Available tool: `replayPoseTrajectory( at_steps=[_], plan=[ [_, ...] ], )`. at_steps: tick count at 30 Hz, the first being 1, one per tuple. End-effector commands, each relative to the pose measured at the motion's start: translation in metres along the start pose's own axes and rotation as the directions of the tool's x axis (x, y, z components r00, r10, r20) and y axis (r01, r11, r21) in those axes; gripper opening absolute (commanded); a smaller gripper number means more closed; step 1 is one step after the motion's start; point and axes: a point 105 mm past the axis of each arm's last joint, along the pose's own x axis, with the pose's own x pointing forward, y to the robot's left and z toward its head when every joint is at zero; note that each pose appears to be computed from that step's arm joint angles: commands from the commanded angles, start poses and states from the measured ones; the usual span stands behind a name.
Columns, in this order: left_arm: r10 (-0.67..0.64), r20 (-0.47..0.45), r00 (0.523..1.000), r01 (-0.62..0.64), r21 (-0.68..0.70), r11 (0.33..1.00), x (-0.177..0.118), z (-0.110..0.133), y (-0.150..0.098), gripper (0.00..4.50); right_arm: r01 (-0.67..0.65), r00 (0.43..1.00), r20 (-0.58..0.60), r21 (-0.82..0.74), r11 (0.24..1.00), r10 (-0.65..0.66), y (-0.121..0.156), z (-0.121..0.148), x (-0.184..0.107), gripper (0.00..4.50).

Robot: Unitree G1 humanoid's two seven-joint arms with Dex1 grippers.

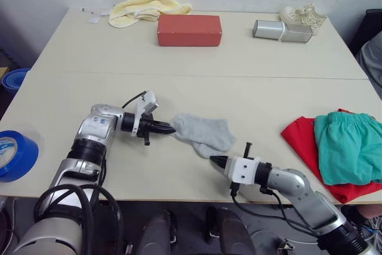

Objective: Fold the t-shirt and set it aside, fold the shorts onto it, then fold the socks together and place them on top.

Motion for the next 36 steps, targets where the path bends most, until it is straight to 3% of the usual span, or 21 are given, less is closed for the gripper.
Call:
replayPoseTrajectory(
  at_steps=[1,6,9,12,15,18,20,24,32,36],
  plan=[
    [0.004,0.012,1.000,-0.004,0.019,1.000,-0.006,0.002,-0.008,0.06,0.007,1.000,-0.030,-0.011,1.000,-0.008,-0.007,-0.006,-0.016,0.00],
    [0.061,0.016,0.998,-0.061,0.028,0.998,-0.010,-0.005,-0.023,0.06,-0.005,0.998,-0.069,0.003,1.000,0.005,-0.006,-0.018,-0.042,0.00],
    [0.125,0.053,0.991,-0.125,0.002,0.992,-0.010,-0.005,-0.030,0.06,0.024,0.999,-0.025,0.072,0.997,-0.022,-0.007,-0.015,-0.050,0.00],
    [0.165,0.097,0.982,-0.163,-0.030,0.986,-0.010,-0.003,-0.038,0.06,0.019,0.998,0.058,0.292,0.956,-0.037,-0.004,-0.004,-0.056,0.00],
    [0.159,0.107,0.981,-0.155,-0.048,0.987,-0.008,-0.006,-0.050,0.00,-0.027,0.997,0.079,0.231,0.973,0.009,0.001,0.003,-0.057,0.59],
    [0.172,0.100,0.980,-0.168,-0.044,0.985,-0.009,-0.011,-0.051,0.00,0.042,0.993,0.089,0.364,0.930,-0.080,-0.007,0.006,-0.051,1.59],
    [0.183,0.085,0.979,-0.181,-0.035,0.983,-0.011,-0.014,-0.049,0.00,0.016,0.989,0.125,0.451,0.892,-0.081,-0.007,0.014,-0.044,2.29],
    [0.184,0.077,0.980,-0.181,-0.044,0.983,-0.011,-0.016,-0.044,0.00,-0.055,0.996,0.073,0.160,0.986,0.044,-0.003,0.009,-0.028,3.59],
    [0.152,0.066,0.986,-0.148,-0.058,0.987,-0.006,-0.015,-0.042,0.00,-0.090,0.994,0.063,-0.021,0.996,0.091,-0.003,0.002,-0.002,3.59],
    [0.146,0.066,0.987,-0.142,-0.063,0.988,-0.004,-0.014,-0.041,0.00,-0.086,0.994,0.061,-0.064,0.994,0.090,0.000,0.001,0.006,2.72]
  ],
)
